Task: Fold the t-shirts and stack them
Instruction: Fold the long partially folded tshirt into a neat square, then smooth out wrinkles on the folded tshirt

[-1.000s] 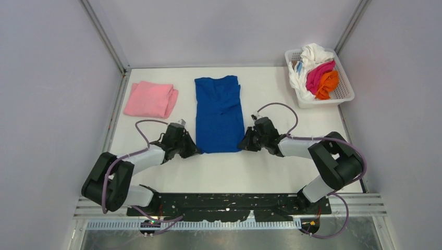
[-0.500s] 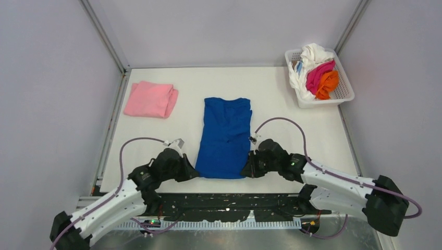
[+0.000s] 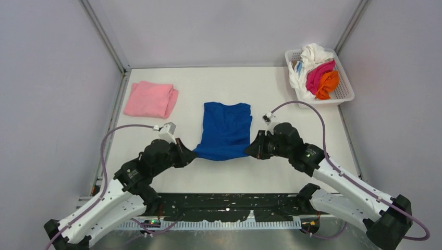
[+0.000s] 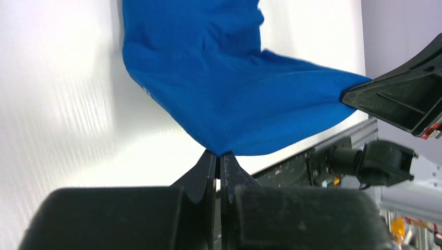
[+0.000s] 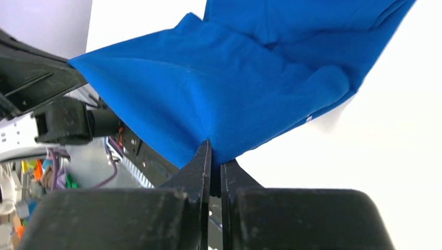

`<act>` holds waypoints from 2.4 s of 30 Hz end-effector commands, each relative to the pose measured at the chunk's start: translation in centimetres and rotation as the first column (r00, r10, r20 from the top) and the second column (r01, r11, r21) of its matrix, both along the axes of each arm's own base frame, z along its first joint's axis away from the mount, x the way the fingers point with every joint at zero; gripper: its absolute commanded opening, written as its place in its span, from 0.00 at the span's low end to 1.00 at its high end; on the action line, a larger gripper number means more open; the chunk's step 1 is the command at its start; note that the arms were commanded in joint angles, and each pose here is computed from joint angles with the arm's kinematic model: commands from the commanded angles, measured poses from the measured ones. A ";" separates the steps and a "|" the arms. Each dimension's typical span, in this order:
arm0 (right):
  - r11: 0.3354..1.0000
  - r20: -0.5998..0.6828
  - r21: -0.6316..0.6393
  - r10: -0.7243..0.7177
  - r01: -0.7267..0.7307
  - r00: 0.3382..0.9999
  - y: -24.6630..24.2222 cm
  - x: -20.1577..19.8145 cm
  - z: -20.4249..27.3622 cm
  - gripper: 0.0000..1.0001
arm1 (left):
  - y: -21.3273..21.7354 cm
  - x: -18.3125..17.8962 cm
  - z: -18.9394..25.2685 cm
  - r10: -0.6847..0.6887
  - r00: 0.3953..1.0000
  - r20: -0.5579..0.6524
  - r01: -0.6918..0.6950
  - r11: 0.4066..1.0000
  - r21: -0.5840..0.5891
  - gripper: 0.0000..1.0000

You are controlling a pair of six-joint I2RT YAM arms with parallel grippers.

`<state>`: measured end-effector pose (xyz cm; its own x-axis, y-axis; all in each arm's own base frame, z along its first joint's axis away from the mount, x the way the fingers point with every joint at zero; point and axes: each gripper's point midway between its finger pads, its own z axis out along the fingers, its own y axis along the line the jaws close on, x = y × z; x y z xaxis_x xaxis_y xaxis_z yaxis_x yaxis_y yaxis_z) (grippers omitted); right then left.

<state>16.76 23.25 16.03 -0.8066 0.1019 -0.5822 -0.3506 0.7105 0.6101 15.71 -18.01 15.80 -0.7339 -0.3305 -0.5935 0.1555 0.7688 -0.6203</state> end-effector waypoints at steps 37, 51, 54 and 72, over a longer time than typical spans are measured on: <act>0.967 -0.064 0.009 -0.255 0.256 0.965 -3.5 28.0 -3.1 0.12 | -0.5 30.7 0.0 0.217 0.975 -0.044 -0.200 0.948 0.248 0.00; 0.952 0.015 0.032 -0.305 0.304 0.952 -5.2 29.8 -1.3 0.96 | -2.1 30.3 1.0 0.080 0.994 -0.079 -0.064 0.979 0.196 0.99; 0.972 0.051 0.148 -0.190 0.181 0.980 -3.0 27.4 0.9 0.95 | -4.4 29.1 2.3 -0.028 0.999 -0.039 0.031 0.997 0.071 1.00; 0.964 -0.178 0.225 -0.103 0.143 0.979 2.1 29.3 -8.5 0.95 | -8.7 32.1 -8.5 -0.040 0.928 -0.369 0.015 0.997 -0.071 1.00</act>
